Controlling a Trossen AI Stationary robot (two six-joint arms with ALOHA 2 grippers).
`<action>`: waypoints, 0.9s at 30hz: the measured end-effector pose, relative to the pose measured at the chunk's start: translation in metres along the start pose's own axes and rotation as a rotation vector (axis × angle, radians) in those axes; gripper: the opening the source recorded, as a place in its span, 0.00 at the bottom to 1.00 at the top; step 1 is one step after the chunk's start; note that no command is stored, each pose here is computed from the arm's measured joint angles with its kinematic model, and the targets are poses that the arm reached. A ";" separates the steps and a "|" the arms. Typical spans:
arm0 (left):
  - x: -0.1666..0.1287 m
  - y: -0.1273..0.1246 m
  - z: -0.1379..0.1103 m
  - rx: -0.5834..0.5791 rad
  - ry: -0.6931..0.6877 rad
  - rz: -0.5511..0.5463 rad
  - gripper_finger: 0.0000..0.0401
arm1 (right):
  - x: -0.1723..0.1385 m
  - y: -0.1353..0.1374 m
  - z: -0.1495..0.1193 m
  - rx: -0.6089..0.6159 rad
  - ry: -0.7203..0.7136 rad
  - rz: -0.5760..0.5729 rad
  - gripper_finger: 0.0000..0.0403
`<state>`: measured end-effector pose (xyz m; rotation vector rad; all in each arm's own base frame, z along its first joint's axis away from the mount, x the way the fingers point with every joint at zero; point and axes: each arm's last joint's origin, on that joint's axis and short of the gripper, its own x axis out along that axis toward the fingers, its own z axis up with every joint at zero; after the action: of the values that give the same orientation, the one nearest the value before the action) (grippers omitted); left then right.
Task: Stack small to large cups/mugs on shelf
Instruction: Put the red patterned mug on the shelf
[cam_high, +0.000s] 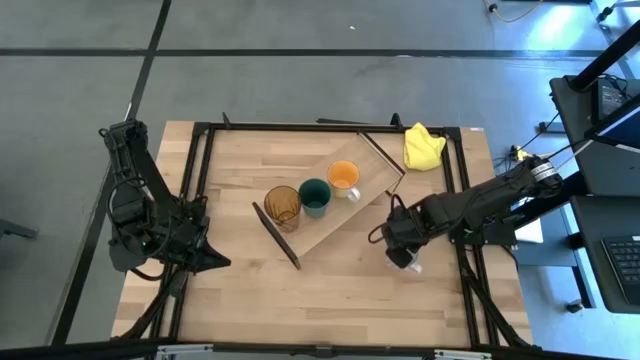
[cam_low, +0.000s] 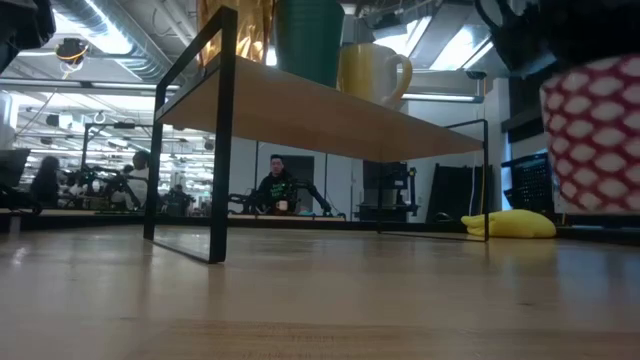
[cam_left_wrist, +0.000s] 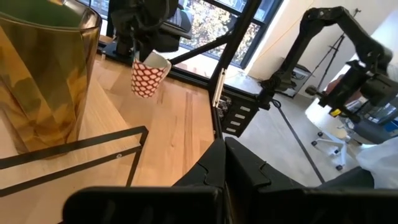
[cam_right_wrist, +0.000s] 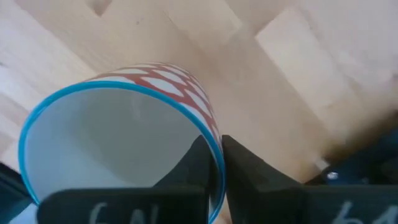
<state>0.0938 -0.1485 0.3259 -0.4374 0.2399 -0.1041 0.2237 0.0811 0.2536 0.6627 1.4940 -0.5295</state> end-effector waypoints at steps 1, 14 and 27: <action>0.000 0.000 0.000 0.000 -0.001 0.000 0.00 | -0.007 0.000 0.003 -0.003 -0.003 0.008 0.07; 0.000 0.000 0.000 -0.006 -0.004 -0.002 0.00 | -0.129 -0.043 0.046 0.082 -0.286 -0.015 0.06; 0.000 0.000 0.000 -0.025 -0.004 -0.002 0.00 | -0.147 -0.111 0.114 0.189 -0.373 -0.103 0.06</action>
<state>0.0939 -0.1487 0.3266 -0.4630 0.2369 -0.1023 0.2259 -0.0891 0.3880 0.5963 1.1391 -0.8335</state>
